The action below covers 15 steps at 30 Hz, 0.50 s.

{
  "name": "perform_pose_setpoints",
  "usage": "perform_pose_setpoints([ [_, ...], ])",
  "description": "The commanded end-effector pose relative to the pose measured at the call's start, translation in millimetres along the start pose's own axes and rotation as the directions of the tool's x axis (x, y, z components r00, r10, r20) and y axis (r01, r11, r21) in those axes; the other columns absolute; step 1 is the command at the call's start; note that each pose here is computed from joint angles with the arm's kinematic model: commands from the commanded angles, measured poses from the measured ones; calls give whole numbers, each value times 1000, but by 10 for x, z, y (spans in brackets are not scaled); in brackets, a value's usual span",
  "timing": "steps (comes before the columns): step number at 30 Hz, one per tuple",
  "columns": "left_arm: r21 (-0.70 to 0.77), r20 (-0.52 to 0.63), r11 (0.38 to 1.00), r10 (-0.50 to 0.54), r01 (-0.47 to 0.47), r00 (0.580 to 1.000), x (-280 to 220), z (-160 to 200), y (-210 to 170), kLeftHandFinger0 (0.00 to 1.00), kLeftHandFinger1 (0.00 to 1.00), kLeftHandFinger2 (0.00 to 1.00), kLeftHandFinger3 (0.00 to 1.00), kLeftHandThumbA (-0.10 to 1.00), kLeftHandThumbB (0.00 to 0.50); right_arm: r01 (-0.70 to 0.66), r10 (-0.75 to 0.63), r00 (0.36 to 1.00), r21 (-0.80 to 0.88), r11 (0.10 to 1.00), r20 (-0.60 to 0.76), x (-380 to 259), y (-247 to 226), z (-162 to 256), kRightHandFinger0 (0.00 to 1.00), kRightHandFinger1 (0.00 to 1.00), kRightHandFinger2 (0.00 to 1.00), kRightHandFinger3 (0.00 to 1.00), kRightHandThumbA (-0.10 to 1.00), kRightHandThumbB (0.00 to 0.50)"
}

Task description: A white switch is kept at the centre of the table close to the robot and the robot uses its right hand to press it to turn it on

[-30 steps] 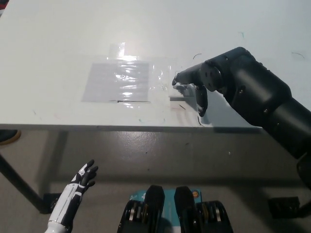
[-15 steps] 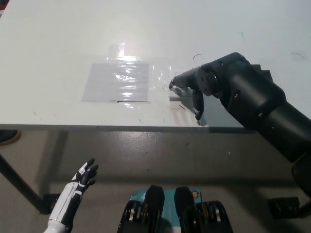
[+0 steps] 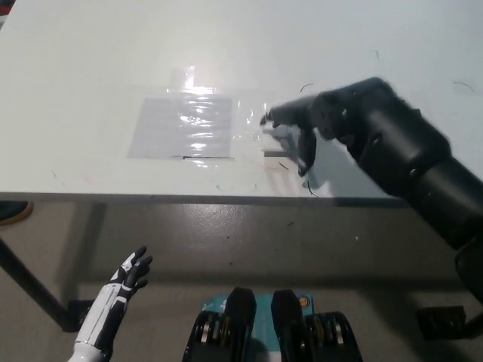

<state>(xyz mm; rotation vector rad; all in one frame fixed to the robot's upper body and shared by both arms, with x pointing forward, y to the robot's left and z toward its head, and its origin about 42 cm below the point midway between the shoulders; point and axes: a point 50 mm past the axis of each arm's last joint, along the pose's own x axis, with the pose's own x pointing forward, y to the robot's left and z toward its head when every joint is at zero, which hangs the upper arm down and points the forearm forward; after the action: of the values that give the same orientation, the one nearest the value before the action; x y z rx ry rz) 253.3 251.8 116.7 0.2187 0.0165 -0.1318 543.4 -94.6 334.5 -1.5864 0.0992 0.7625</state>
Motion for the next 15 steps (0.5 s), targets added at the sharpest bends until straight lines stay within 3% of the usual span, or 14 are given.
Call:
perform_pose_setpoints([
  [1,18,38,1000,-1,0,999,-23,62,89,1000,1000,1000,1000,1000,0,291,-296,950,66,955,97,-776,-1120,-67,845,812,748,1000,1000,114],
  [2,20,36,1000,1,-1,999,-24,62,89,1000,1000,1000,1000,1000,0,330,-337,935,77,941,110,-910,-1256,-91,687,719,710,1000,1000,114],
  [3,19,33,1000,3,-4,999,-27,57,88,1000,1000,1000,1000,1000,20,358,-370,922,110,927,116,-1075,-1396,-117,184,262,356,1000,1000,105],
  [4,15,30,1000,5,-5,1000,-35,47,86,1000,1000,1000,1000,1000,37,385,-404,905,144,912,135,-1240,-1510,-142,7,49,184,1000,1000,96],
  [5,13,29,1000,4,-5,1000,-42,37,83,1000,1000,1000,1000,1000,43,420,-447,881,179,890,154,-1471,-1635,-169,0,19,207,898,1000,82],
  [6,12,31,1000,2,-2,1000,-49,32,87,1000,1000,1000,1000,1000,38,446,-481,862,211,870,160,-1711,-1733,-195,59,62,261,1000,1000,82],
  [7,9,32,1000,1,-1,1000,-56,24,85,1000,1000,1000,1000,1000,27,469,-510,845,236,851,160,-1886,-1785,-208,143,207,483,1000,1000,94],
  [8,7,35,1000,2,-2,999,-56,12,88,1000,1000,1000,1000,1000,17,505,-555,815,265,821,165,-2121,-1840,-227,252,297,541,1000,1000,101],
  [9,10,37,1000,4,-4,999,-60,5,92,1000,1000,1000,1000,1000,3,533,-588,788,274,801,184,-2323,-1852,-261,162,227,415,1000,1000,109],
  [10,13,36,1000,5,-6,999,-66,2,88,1000,1000,1000,1000,1000,1,547,-604,772,275,791,201,-2437,-1849,-280,75,191,402,1000,1000,111],
  [12,9,31,1000,9,-9,999,-67,-1,84,1000,1000,1000,1000,1000,0,586,-653,719,300,753,236,-2849,-1736,-325,54,135,289,1000,1000,108],
  [14,11,33,1000,11,-11,999,-58,-3,86,1000,1000,1000,1000,1000,0,626,-692,668,298,721,272,-3201,-1536,-363,0,10,91,1000,1000,120],
  [15,11,30,1000,11,-11,999,-56,-2,92,1000,1000,1000,1000,1000,1,645,-708,639,293,706,300,-3381,-1393,-387,0,0,73,1000,1000,126],
])
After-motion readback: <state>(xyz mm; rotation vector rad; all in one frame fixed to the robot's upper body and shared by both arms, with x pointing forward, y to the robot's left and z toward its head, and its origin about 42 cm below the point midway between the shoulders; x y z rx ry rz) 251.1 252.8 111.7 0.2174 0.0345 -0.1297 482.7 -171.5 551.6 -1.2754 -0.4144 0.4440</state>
